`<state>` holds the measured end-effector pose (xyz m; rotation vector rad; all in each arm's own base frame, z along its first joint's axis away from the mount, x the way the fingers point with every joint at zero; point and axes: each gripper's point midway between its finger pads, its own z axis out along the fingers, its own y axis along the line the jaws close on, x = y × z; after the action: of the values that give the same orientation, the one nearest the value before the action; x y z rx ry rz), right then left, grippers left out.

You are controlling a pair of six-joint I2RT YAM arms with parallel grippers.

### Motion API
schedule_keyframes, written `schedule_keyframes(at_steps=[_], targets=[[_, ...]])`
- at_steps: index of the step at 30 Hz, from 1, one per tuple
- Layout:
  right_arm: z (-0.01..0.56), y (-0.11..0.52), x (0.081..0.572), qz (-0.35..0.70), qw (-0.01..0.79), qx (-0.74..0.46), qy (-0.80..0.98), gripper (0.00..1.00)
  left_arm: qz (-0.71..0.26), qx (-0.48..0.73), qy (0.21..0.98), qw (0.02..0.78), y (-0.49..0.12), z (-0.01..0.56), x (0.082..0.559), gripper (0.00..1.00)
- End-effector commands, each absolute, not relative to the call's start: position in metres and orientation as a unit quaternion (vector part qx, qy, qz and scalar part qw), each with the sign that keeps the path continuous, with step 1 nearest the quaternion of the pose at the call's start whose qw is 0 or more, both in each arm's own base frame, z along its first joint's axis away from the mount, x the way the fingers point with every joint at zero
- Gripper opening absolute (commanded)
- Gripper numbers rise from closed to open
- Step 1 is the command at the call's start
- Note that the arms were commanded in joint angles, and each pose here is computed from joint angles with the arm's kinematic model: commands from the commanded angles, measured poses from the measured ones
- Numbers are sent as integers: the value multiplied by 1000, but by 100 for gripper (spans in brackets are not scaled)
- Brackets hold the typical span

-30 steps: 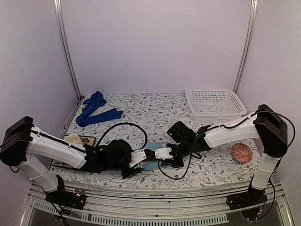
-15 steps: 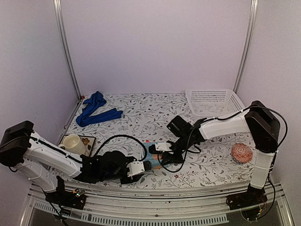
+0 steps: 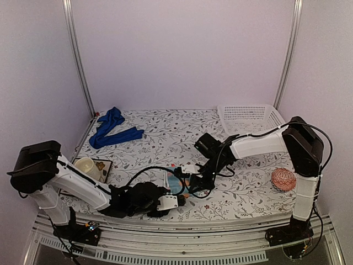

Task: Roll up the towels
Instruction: Roll the towel at the center of the board.

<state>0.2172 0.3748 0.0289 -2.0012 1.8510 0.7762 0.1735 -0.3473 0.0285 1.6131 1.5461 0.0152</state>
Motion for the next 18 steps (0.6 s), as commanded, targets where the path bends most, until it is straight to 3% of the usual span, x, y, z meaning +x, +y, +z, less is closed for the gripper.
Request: schedule_keyframes(at_steps=[1, 10, 18], targets=[[11, 363, 216, 262, 117, -692, 663, 11, 26, 656, 609, 444, -353, 27, 175, 57], [10, 363, 217, 269, 107, -693, 660, 11, 48, 668, 611, 423, -352, 14, 179, 53], [10, 361, 217, 268, 104, -695, 659, 14, 55, 662, 627, 407, -348, 10, 182, 26]])
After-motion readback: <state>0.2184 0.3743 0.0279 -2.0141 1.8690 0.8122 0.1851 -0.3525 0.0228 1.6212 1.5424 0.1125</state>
